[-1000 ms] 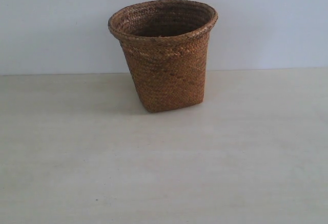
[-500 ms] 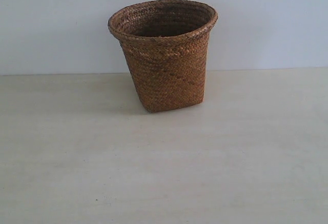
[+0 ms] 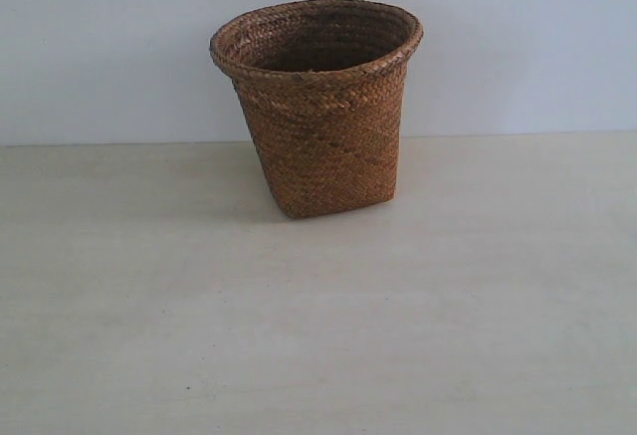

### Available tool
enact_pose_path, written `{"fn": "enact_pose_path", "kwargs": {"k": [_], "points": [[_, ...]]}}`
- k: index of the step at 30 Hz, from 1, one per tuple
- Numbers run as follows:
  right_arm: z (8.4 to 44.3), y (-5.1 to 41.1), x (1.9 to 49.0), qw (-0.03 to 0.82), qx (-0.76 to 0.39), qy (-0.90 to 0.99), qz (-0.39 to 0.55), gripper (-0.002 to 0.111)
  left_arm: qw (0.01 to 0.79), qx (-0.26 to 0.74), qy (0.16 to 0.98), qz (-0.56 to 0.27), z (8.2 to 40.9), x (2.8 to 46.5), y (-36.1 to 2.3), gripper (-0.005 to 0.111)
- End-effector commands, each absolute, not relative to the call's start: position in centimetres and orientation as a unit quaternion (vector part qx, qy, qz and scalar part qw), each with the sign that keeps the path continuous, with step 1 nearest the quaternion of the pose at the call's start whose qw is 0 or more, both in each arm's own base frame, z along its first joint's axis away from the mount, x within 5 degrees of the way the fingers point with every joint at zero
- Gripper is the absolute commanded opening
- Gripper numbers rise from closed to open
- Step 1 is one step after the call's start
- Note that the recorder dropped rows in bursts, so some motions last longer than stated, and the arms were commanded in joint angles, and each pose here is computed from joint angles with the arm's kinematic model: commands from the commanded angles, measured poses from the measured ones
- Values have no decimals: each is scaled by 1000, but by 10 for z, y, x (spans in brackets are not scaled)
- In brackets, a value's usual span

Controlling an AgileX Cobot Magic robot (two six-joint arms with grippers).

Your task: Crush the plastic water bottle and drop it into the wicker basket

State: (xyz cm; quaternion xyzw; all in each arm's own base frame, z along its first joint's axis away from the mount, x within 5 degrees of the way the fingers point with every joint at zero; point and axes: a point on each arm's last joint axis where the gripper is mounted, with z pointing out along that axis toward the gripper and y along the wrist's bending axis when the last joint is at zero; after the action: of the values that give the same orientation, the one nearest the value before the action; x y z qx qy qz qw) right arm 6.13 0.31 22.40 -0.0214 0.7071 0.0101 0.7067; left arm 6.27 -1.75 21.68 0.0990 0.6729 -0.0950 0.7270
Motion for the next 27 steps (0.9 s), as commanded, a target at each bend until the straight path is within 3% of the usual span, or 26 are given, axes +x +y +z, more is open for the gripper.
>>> {"fn": "enact_pose_path", "kwargs": {"k": [1,15,27], "points": [[223,3,61,706,-20,708,10,0,729,96,669,-105,216,62,-18,4],[225,3,61,713,-18,700,9,0,695,13,719,-13,202,56,-2,4],[225,3,61,713,-18,700,9,0,635,3,772,-8,188,55,-1,4]]}}
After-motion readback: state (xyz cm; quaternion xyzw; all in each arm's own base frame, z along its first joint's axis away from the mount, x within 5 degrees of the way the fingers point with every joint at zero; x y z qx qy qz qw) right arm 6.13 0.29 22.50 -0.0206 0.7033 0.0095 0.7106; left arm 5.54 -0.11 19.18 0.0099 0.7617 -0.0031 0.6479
